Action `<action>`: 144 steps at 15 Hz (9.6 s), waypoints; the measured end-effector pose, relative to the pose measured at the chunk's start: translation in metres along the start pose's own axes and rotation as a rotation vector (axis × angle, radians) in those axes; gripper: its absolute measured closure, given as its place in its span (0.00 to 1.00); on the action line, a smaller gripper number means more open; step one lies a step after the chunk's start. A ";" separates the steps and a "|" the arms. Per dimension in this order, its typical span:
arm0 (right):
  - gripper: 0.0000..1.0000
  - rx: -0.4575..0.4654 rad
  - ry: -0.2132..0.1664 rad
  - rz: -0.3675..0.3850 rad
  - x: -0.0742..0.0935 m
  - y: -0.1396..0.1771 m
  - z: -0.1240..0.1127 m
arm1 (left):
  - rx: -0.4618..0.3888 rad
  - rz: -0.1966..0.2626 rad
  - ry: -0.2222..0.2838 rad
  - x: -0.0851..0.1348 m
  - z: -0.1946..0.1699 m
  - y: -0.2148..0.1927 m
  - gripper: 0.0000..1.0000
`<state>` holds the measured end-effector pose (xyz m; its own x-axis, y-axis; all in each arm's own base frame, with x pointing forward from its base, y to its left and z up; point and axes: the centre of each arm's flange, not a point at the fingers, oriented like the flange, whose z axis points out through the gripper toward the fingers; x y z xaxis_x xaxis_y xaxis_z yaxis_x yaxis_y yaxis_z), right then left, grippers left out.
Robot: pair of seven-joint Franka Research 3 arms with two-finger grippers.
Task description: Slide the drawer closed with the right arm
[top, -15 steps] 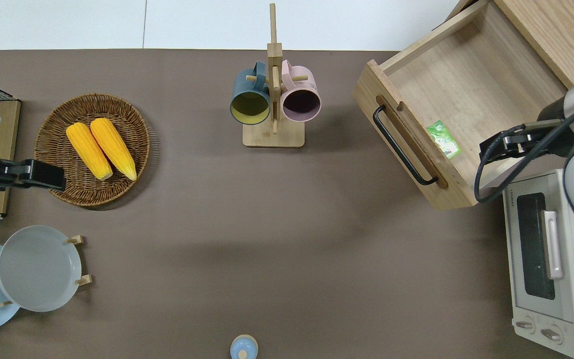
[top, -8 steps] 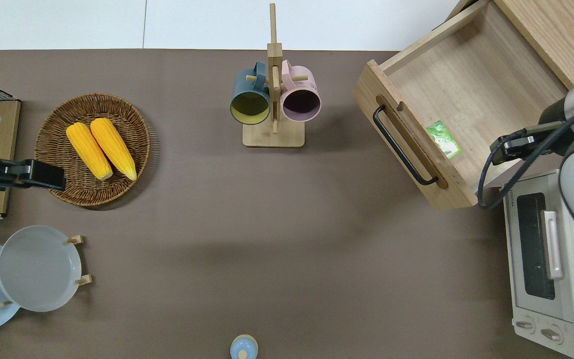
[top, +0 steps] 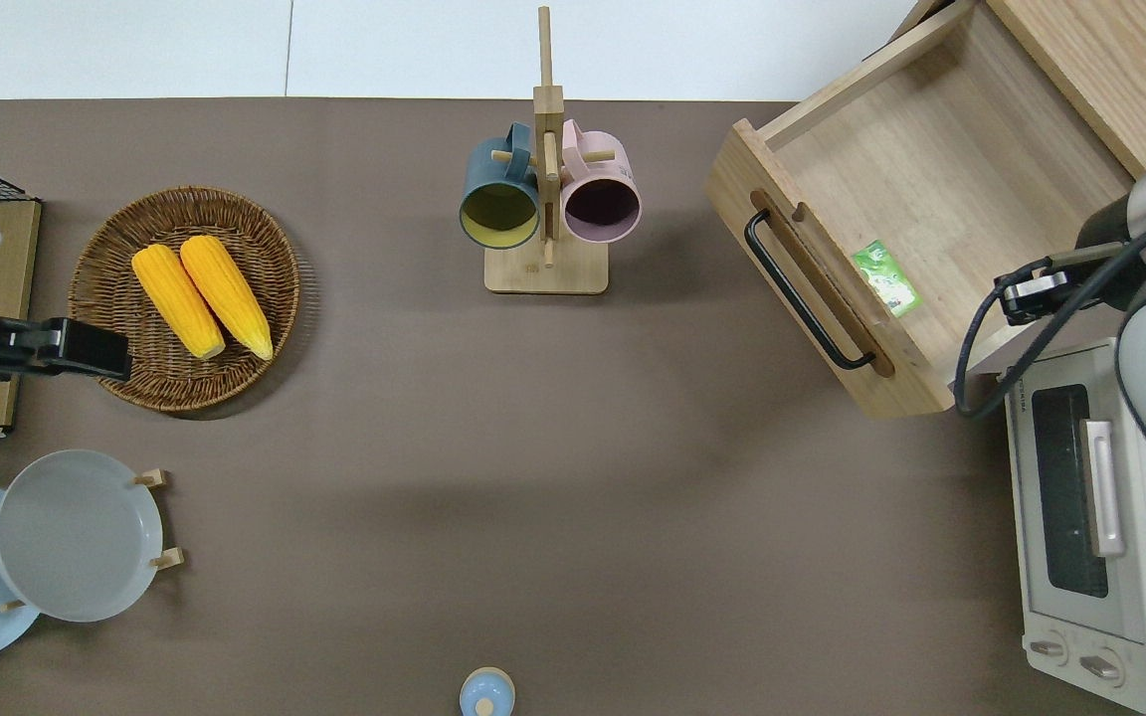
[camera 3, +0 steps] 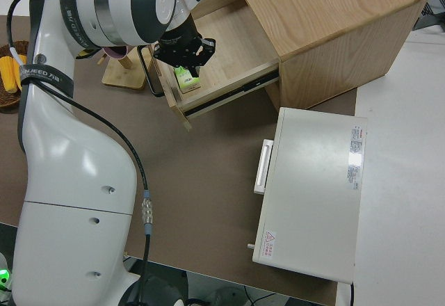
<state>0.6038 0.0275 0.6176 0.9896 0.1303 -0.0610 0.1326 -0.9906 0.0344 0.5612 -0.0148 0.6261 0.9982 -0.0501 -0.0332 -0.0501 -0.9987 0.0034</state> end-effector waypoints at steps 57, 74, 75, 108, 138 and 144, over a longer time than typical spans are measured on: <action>0.99 0.038 0.008 1.049 0.059 -0.185 0.131 | 0.000 0.000 0.000 0.000 0.000 0.000 0.00; 0.99 0.049 0.062 1.038 0.088 -0.082 0.126 | 0.000 0.000 0.000 0.000 0.000 0.000 0.00; 0.99 0.054 0.066 1.045 0.090 -0.075 0.126 | 0.000 0.000 0.000 0.000 0.000 0.000 0.00; 0.99 0.120 0.125 0.833 0.094 0.072 0.128 | 0.000 0.000 0.000 0.000 0.000 0.000 0.00; 0.99 -0.012 0.075 0.192 0.041 -0.071 0.038 | 0.000 0.000 0.000 0.000 0.000 0.000 0.00; 0.96 0.043 0.074 0.159 0.020 -0.041 0.023 | 0.000 0.000 0.000 0.000 0.000 0.000 0.00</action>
<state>0.6167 0.0702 0.5920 0.9995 -0.0267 0.0156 -0.0266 -0.9996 -0.0050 0.5612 -0.0149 0.6261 0.9982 -0.0501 -0.0332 -0.0501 -0.9987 0.0034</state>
